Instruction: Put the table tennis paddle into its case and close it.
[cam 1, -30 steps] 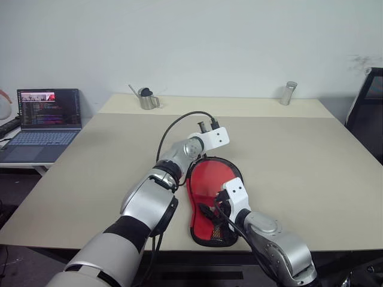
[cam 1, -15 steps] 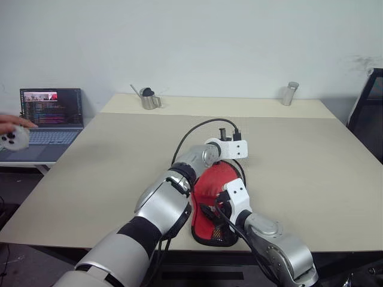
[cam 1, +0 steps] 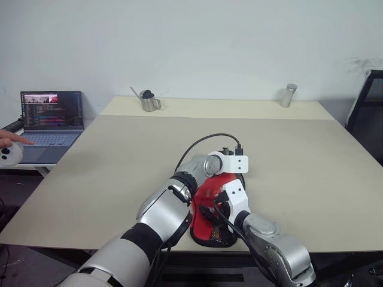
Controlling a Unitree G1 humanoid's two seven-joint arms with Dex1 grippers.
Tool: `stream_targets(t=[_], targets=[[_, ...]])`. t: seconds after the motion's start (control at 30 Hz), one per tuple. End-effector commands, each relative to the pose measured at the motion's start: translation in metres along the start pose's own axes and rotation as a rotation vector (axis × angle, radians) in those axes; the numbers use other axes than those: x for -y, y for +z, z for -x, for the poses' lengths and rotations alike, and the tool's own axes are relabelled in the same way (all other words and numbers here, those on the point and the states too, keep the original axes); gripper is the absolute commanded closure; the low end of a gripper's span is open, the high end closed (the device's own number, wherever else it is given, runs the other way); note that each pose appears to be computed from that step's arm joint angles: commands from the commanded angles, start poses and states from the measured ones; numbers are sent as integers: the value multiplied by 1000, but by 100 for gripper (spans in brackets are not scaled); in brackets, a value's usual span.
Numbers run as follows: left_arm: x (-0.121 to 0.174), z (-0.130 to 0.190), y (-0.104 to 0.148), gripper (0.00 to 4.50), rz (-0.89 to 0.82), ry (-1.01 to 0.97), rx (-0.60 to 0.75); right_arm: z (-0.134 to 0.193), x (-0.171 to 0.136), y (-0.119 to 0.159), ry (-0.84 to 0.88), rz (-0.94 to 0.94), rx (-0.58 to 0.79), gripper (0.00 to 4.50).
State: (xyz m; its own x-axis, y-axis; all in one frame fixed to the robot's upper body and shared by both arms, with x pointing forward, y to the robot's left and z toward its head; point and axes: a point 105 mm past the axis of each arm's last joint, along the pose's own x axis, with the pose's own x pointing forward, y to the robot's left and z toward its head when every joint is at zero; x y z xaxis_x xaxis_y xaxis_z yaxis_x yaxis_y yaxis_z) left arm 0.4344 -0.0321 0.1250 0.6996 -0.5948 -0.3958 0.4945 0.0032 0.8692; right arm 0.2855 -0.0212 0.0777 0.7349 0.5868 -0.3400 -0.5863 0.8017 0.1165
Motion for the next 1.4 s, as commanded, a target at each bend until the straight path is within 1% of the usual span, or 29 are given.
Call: stream_targets(t=[0.03,0.07,0.2,0.3,0.4,0.53,0.67,0.77,0.87,1.07,1.2,1.33,1.4], targets=[[-18,1,21,61,-26,47,73,-6,-9,-42,45,-53,-173,0],[-19,1,22,30,-7,44,84,-7,-9,-41,44,-52,-172,0],[-29,6,24,30,32,56,123,-10,-4,-39,42,-47,-170,0],[-36,12,18,30,80,49,141,-12,0,-36,41,-41,-168,0],[-41,19,11,30,82,46,158,-14,3,-34,42,-31,-166,0],[-59,29,4,30,132,103,187,-16,6,-31,51,-20,-164,0],[-96,55,-13,30,271,232,248,-17,11,-27,56,-11,-159,0],[-106,69,-28,30,365,271,284,-14,15,-26,58,-11,-156,0],[-103,79,-44,30,442,277,310,-11,15,-23,72,-11,-151,0],[-88,99,-75,30,588,265,362,-3,6,-12,144,-17,-122,0],[-77,113,-81,30,718,190,482,6,2,-1,212,-10,-95,0],[-69,127,-87,30,782,145,540,15,2,14,266,-19,-51,0],[-63,137,-87,30,791,116,580,19,1,27,297,-33,5,0]])
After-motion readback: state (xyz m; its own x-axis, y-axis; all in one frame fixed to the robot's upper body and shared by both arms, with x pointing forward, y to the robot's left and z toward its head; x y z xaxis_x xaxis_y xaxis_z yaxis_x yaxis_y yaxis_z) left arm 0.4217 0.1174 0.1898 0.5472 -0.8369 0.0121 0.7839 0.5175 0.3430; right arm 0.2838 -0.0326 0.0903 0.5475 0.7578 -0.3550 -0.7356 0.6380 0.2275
